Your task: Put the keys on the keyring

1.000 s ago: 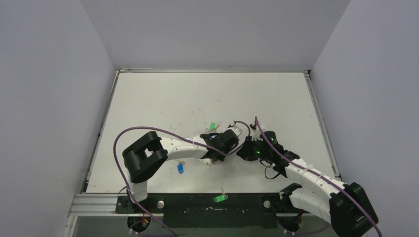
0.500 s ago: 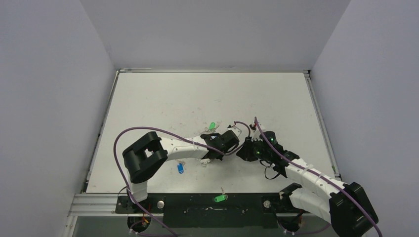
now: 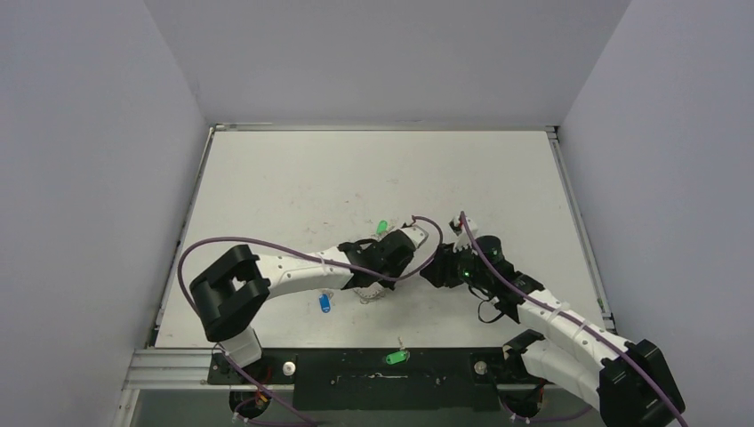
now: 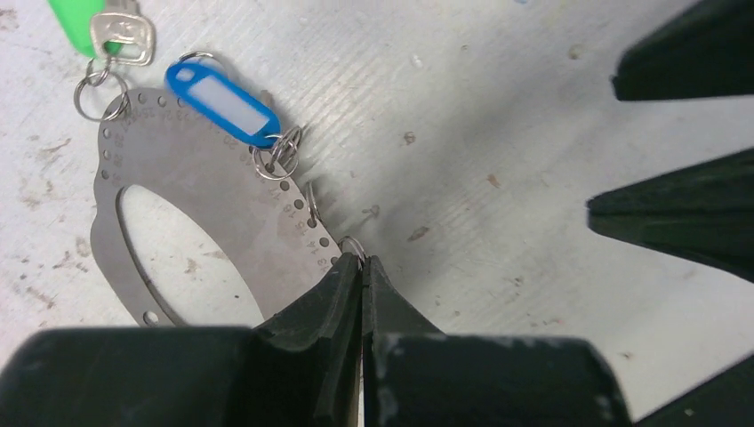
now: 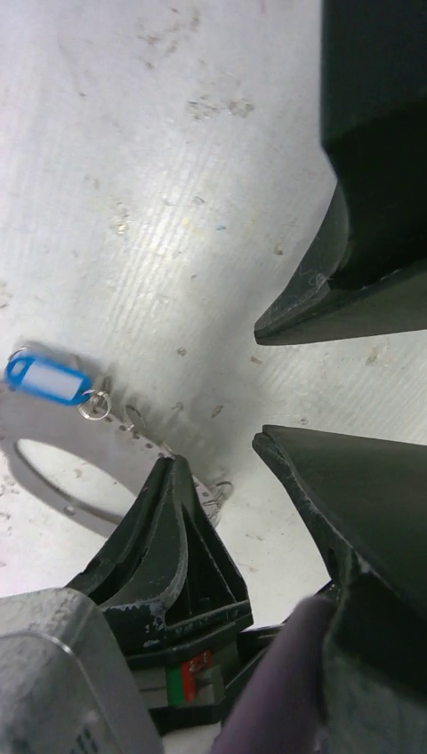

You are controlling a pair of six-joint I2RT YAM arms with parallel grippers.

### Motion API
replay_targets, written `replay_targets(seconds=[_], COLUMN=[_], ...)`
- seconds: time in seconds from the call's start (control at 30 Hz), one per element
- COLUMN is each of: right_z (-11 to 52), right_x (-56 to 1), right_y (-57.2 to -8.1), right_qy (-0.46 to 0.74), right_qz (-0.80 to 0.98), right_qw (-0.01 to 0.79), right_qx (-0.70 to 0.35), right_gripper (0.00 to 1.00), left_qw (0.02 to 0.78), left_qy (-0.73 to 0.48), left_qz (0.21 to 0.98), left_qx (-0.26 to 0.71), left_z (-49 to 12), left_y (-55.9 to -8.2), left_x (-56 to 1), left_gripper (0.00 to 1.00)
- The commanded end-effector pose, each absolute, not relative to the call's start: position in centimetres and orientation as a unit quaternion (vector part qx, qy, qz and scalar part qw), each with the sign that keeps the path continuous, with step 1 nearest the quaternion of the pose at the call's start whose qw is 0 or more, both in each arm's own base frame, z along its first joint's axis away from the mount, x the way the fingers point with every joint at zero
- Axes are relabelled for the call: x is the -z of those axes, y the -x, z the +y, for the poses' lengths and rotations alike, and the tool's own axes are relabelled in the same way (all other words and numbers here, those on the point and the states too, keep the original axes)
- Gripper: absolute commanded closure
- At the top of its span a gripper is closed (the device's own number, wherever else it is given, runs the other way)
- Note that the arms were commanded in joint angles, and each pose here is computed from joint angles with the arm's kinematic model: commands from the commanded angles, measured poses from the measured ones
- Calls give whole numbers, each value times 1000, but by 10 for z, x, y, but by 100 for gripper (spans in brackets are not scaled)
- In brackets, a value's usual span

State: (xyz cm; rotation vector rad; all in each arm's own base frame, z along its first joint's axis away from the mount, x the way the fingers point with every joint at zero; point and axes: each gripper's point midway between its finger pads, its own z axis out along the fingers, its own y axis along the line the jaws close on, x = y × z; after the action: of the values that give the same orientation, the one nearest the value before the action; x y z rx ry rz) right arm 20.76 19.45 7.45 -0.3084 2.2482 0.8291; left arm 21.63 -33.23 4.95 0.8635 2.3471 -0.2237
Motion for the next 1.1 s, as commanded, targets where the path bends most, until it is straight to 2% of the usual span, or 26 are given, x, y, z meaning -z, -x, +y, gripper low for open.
replay_targets(seconds=[0.0, 0.23, 0.37, 0.6, 0.8, 0.93, 1.07], right_z=[207, 223, 228, 242, 227, 206, 189], right_x=[-121, -154, -159, -140, -128, -130, -134], right_y=[-231, -220, -212, -208, -214, -218, -218], right_qy=[172, 256, 319, 370, 306, 242, 177], right_qz=[807, 710, 668, 659, 691, 710, 716], right_qw=[450, 532, 556, 528, 542, 566, 585], right_qx=[-341, -384, -379, -386, -367, -340, -335], right_gripper=[58, 53, 43, 48, 47, 43, 36], left_qw=[328, 291, 272, 253, 292, 343, 379], left_qy=[-332, -328, -350, -367, -342, -376, -431], left_qz=[858, 840, 831, 833, 839, 816, 785], left_qx=[217, 319, 336, 328, 305, 272, 233], left_z=[-359, -353, -348, -337, -333, -338, -343], left_y=[-213, -203, -196, -193, -202, -205, -204], left_x=[-88, -96, -95, -88, -78, -79, -78], left_gripper=[100, 100, 100, 100, 67, 58, 54])
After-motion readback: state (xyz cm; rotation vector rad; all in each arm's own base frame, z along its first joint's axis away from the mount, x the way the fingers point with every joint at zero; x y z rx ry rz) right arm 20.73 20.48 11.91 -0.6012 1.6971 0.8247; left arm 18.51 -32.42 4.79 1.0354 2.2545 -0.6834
